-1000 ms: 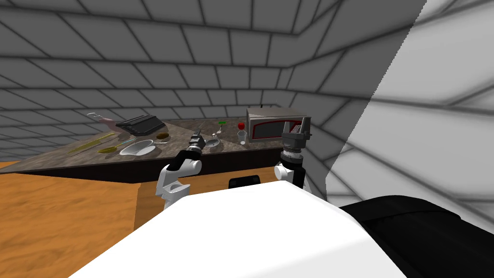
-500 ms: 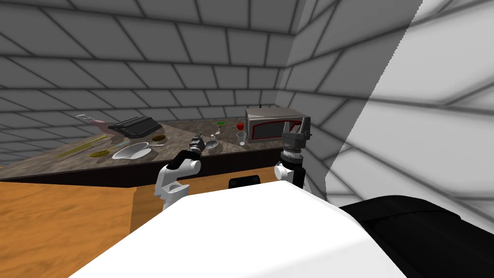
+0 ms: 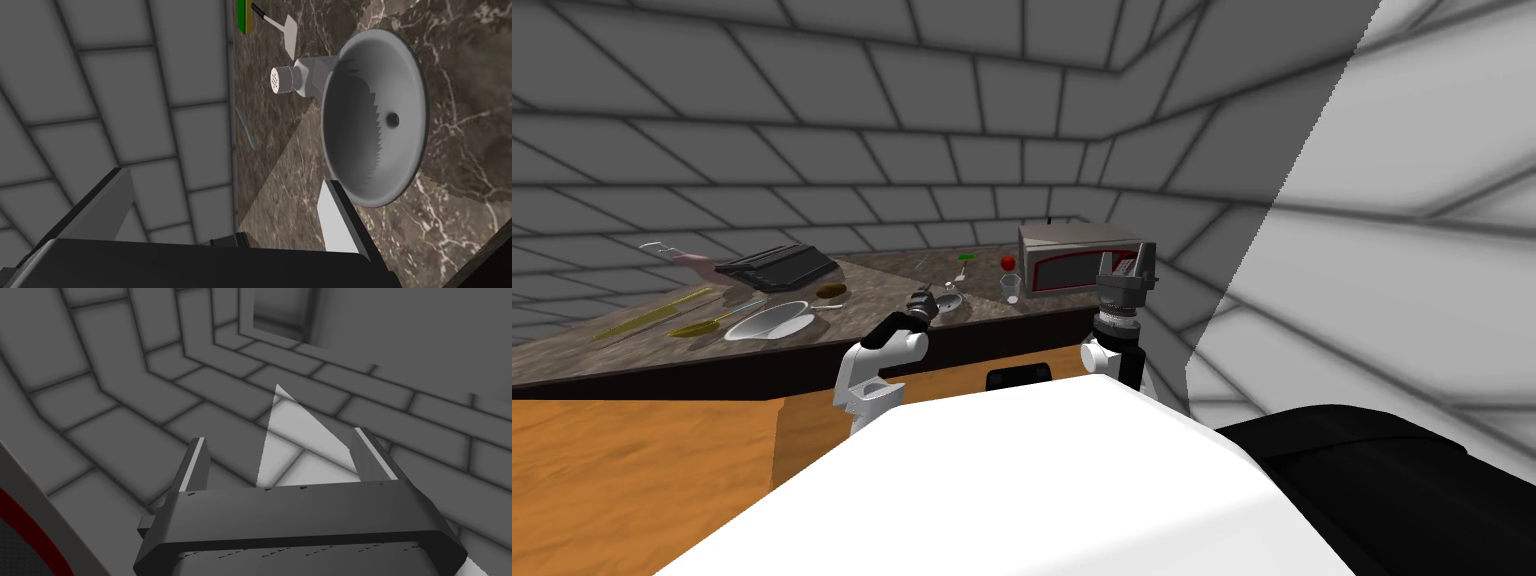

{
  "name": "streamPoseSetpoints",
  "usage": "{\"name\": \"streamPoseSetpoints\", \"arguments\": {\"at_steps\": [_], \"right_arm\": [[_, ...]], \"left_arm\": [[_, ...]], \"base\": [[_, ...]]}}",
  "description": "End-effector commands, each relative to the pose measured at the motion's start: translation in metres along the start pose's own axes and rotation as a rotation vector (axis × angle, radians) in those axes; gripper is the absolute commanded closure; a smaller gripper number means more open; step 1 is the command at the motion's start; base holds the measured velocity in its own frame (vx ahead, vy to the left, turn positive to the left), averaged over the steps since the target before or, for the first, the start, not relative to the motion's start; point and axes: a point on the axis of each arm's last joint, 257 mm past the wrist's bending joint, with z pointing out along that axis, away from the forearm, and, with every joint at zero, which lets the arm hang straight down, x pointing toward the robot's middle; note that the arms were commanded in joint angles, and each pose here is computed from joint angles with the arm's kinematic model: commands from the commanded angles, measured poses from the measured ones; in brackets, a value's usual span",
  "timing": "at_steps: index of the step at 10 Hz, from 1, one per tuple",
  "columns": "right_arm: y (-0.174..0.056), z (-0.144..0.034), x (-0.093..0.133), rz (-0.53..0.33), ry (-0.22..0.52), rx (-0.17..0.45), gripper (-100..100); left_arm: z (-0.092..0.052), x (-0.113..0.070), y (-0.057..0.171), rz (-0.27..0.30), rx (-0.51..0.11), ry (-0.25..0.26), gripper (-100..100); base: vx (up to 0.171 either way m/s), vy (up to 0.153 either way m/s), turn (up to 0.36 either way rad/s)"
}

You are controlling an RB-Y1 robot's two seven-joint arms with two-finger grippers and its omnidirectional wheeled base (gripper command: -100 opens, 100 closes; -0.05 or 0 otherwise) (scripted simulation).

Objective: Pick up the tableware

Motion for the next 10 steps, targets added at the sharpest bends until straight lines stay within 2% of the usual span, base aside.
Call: {"name": "streamPoseSetpoints", "arguments": {"at_steps": [1,2,3,5,8,10], "right_arm": [[0.000,0.000,0.000,0.000,0.000,0.000,0],[0.000,0.000,0.000,0.000,0.000,0.000,0],[0.000,0.000,0.000,0.000,0.000,0.000,0],[0.000,0.000,0.000,0.000,0.000,0.000,0],[0.000,0.000,0.000,0.000,0.000,0.000,0],[0.000,0.000,0.000,0.000,0.000,0.000,0]], "left_arm": [[0.000,-0.002,0.008,-0.006,-0.035,-0.006,-100],[-0.001,-0.006,0.020,-0.016,-0.075,-0.015,-100],[-0.001,-0.006,0.022,-0.016,-0.085,-0.016,-100],[-0.003,-0.012,0.045,-0.037,-0.163,-0.034,-100],[-0.007,-0.016,0.063,-0.047,-0.227,-0.045,-100],[-0.012,-0.021,0.085,-0.065,-0.302,-0.061,-100]], "base": [[0.026,0.009,-0.029],[0.031,0.017,-0.055],[0.030,0.017,-0.033],[0.043,0.015,-0.077],[0.037,0.012,-0.036],[0.040,0.016,-0.063]]}}
